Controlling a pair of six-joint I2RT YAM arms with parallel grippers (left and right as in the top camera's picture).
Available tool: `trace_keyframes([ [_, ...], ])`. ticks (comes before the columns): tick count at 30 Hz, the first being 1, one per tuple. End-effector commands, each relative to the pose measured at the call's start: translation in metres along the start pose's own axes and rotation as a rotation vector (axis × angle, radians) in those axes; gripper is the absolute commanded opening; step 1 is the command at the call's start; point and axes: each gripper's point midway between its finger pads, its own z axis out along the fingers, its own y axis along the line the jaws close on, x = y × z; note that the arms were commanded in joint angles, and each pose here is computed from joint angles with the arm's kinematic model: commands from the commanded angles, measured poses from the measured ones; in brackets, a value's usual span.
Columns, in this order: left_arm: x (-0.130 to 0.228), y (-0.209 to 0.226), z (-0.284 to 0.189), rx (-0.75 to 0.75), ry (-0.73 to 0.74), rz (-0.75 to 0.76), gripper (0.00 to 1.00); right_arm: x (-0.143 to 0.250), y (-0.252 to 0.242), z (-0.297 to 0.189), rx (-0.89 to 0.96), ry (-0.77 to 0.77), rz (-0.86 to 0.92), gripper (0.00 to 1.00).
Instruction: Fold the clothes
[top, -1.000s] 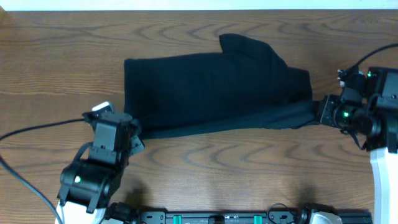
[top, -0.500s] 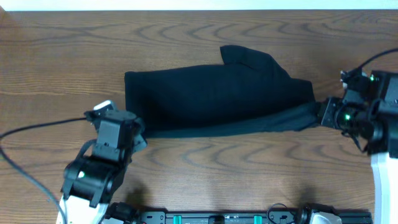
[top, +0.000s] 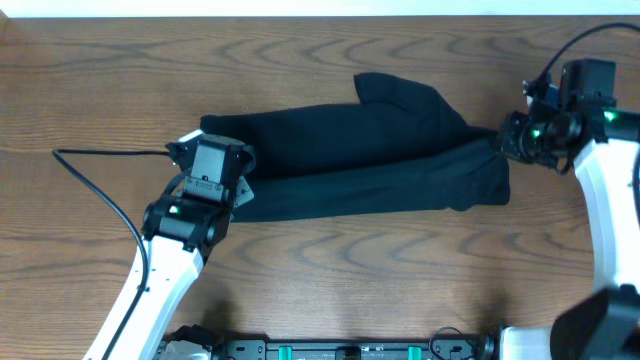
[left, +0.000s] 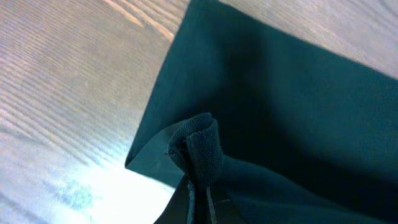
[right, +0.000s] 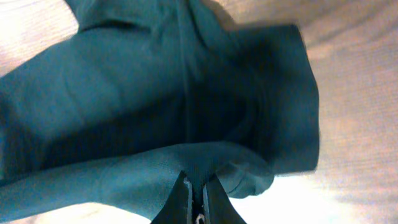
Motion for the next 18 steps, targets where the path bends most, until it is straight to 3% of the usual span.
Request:
trace_keyframes([
  [1,-0.014,0.006,0.009,-0.037,-0.022,-0.046,0.06,-0.01,0.0,0.019,-0.009,0.02,0.002,0.01],
  [8,-0.009,0.021,0.036,-0.116,0.035,-0.066,0.06,-0.006,-0.013,0.068,0.001,0.11,0.03,0.01],
  [18,0.021,0.031,0.074,-0.218,0.152,-0.059,0.06,-0.003,-0.018,0.082,0.004,0.138,0.039,0.01],
])
